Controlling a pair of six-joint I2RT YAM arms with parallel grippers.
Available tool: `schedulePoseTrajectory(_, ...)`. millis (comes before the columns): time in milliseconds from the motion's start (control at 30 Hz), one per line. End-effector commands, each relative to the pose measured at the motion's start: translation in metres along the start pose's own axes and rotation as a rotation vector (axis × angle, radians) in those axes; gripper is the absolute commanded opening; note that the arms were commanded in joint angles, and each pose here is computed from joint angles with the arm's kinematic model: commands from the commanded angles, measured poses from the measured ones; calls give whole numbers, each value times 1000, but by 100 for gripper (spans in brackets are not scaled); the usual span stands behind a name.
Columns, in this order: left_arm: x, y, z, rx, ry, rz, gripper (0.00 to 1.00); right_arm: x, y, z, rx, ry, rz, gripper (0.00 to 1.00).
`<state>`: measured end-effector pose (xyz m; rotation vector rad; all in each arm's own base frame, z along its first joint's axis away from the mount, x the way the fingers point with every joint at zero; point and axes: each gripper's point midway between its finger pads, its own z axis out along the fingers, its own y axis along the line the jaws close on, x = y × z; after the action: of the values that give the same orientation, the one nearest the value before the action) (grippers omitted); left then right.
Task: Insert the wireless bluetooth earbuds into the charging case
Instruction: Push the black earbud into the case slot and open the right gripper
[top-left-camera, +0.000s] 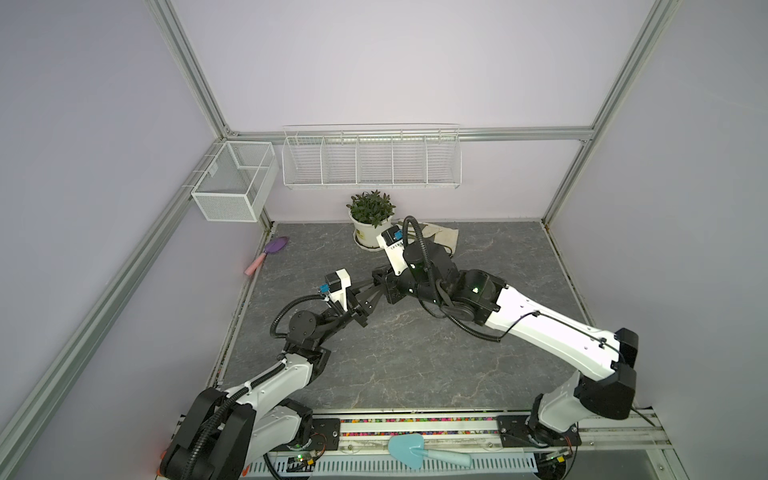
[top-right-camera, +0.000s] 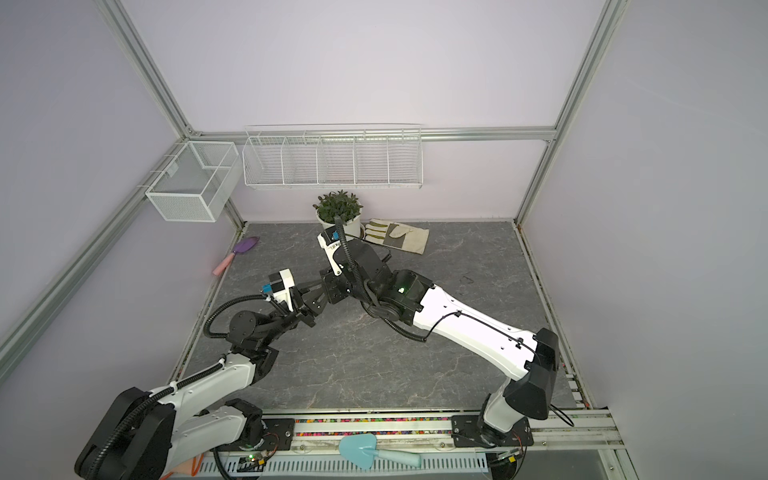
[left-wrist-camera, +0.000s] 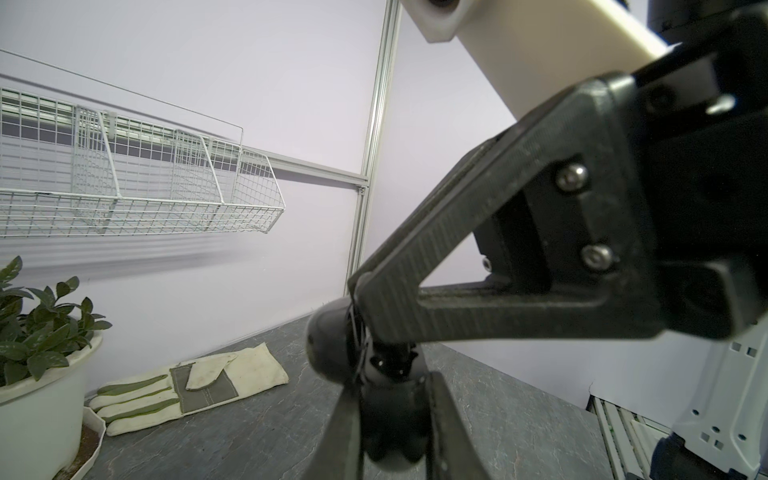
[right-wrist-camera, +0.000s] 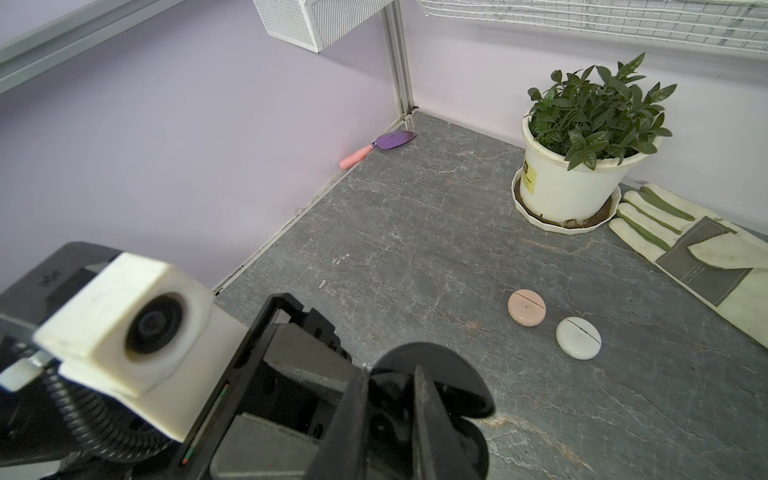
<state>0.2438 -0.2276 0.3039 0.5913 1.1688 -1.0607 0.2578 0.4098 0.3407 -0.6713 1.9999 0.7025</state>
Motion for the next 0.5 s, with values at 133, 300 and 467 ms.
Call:
schedulePoseTrajectory(133,-16,-7,-2,19,-49,57,0,8,-2,2,30,30,-33,18)
schedulePoseTrajectory(300,-15,-7,-2,19,-47,54,0,9,-5,3,49,27,-26,18)
schedulePoseTrajectory(467,-16,-8,-3,22,-48,52,0,9,-3,5,46,28,-12,18)
